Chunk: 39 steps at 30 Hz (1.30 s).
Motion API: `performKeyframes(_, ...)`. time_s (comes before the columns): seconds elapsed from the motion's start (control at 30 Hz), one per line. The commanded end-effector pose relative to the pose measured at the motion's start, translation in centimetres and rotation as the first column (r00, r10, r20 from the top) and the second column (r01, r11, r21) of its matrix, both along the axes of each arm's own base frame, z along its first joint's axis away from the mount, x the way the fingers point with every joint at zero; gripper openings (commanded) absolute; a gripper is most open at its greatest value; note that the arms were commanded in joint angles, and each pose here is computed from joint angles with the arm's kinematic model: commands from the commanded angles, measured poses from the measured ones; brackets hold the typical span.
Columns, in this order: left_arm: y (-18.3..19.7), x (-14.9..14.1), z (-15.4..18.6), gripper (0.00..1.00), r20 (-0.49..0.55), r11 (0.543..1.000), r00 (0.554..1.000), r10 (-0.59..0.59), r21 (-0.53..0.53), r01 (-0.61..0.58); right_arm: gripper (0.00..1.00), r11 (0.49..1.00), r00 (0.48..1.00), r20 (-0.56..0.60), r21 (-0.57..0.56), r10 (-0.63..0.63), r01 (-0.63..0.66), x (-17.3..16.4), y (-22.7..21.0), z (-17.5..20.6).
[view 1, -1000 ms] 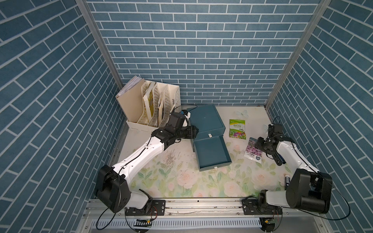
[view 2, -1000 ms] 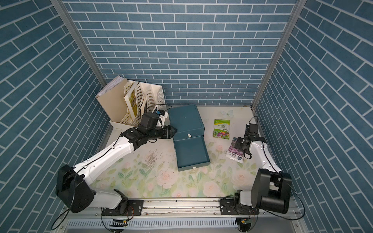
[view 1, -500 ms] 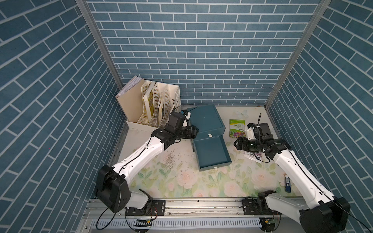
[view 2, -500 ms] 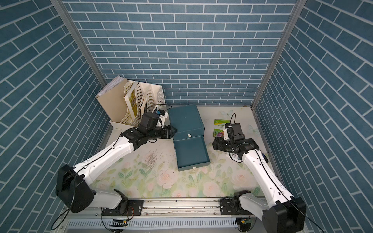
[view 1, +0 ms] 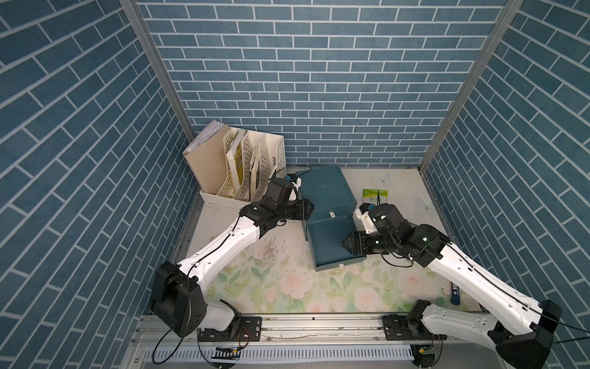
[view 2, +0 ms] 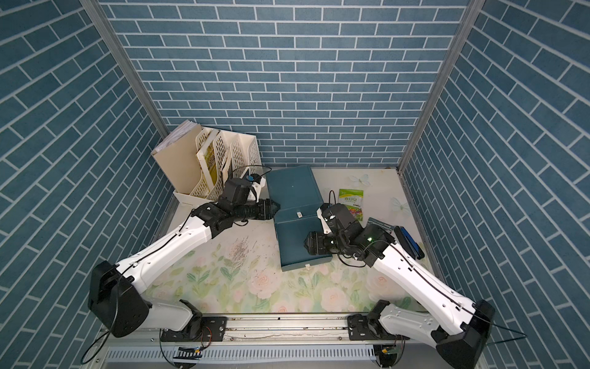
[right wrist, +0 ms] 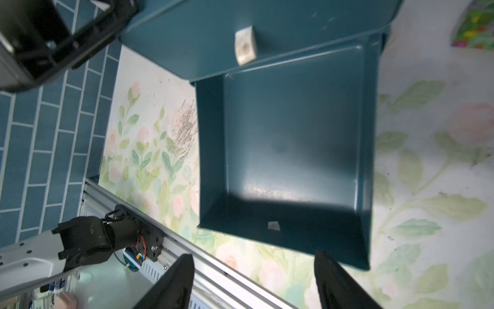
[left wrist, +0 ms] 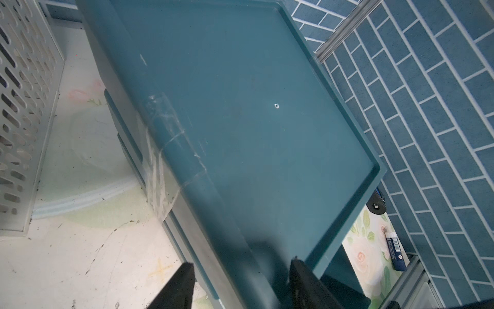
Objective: Take the seed bags out of the drawer
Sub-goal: Close the drawer in the storage box.
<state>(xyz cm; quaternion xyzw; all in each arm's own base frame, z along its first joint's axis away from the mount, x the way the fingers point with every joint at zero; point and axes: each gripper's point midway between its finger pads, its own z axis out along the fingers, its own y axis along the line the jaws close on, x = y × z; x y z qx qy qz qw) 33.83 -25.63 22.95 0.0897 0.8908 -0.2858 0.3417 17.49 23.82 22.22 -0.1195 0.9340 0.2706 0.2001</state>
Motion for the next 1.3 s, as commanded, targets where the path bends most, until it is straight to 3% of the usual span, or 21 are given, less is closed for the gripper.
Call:
performKeyframes(0.0, 0.8, -1.8, -3.4, 0.61, -0.117, 0.996, 0.993, -0.019, 0.086, 0.030, 0.75, 0.999, 0.999, -0.022, -0.005, -0.043, 0.043, -1.1, 0.8, 0.1)
performKeyframes(0.43, 0.9, -1.8, -3.4, 0.61, -0.118, 0.996, 0.993, -0.019, 0.088, 0.030, 0.73, 1.000, 0.998, -0.066, -0.015, -0.009, 0.008, -6.1, 4.1, -3.7)
performKeyframes(0.6, 0.9, -1.9, -3.4, 0.61, -0.118, 0.996, 0.993, -0.022, 0.087, 0.032, 0.72, 0.996, 0.998, -0.058, -0.085, -0.005, 0.000, -7.3, 3.5, -6.3)
performKeyframes(0.9, 0.9, -1.9, -3.5, 0.61, -0.121, 0.995, 0.992, -0.024, 0.090, 0.035, 0.70, 0.990, 0.998, 0.051, -0.132, -0.033, 0.040, -6.5, 2.6, -8.9)
performKeyframes(1.27, 0.9, -1.9, -3.8, 0.61, -0.128, 0.995, 0.991, -0.024, 0.097, 0.036, 0.69, 0.987, 0.980, 0.181, -0.124, -0.078, 0.102, -4.5, 2.0, -8.9)
